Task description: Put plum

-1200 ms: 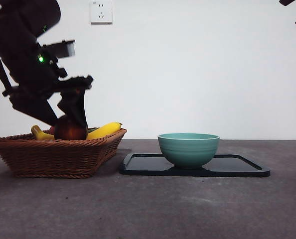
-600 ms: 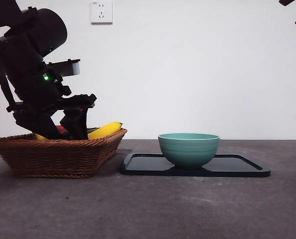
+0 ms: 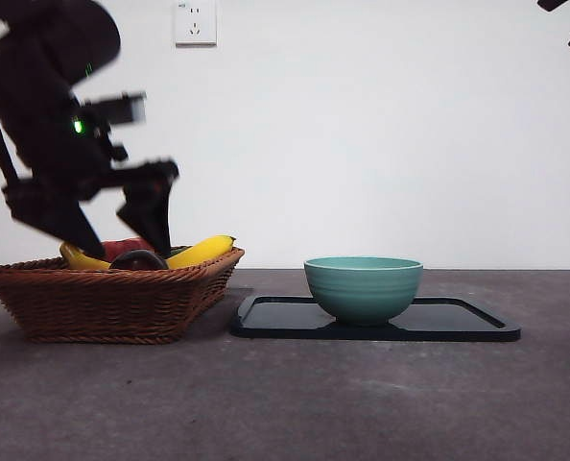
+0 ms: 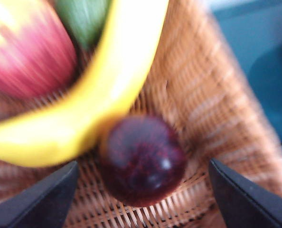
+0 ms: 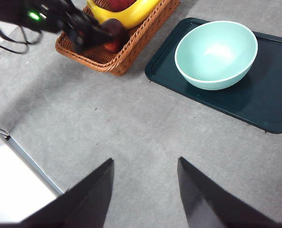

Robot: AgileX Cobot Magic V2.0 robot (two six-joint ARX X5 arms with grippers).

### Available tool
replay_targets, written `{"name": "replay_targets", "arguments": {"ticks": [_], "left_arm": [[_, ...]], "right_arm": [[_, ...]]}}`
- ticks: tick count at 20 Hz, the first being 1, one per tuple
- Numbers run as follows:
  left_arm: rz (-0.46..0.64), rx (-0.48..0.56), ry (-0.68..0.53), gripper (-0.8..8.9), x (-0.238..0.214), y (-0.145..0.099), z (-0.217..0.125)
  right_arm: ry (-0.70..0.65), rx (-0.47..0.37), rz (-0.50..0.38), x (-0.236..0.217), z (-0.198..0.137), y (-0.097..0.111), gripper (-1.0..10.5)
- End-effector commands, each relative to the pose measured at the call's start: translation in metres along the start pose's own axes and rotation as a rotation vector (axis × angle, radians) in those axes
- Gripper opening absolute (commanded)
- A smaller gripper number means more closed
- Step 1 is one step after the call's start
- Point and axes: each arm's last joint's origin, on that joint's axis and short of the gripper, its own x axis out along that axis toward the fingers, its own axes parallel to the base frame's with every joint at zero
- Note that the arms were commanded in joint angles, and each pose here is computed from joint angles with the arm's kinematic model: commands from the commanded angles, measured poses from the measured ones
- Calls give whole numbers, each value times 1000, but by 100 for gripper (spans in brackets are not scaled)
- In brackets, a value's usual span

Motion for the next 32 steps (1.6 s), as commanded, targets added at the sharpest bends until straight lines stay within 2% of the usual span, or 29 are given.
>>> {"name": "replay_targets", "arguments": {"ticks": [1, 7, 14, 19, 27, 30, 32], "left_arm": [[-2, 16, -68, 438, -21, -1, 16], [-34, 26, -124, 437, -88, -5, 17], [-323, 51, -165, 436, -160, -13, -1], [-502, 68, -142, 436, -188, -17, -17], [-533, 71, -78, 436, -190, -17, -25], [-533, 71, -78, 436, -190, -17, -25], [-533, 71, -78, 436, -190, -17, -25]], "right_arm": [[-12, 1, 4, -1, 3, 1, 215], [-13, 1, 2, -1, 3, 1, 215], [-13, 2, 1, -1, 3, 1, 215], [-12, 5, 1, -1, 3, 1, 215], [-12, 14, 2, -1, 3, 1, 215], [-12, 39, 0, -1, 3, 1, 215], [-23, 100, -25, 0, 4, 0, 215]]}}
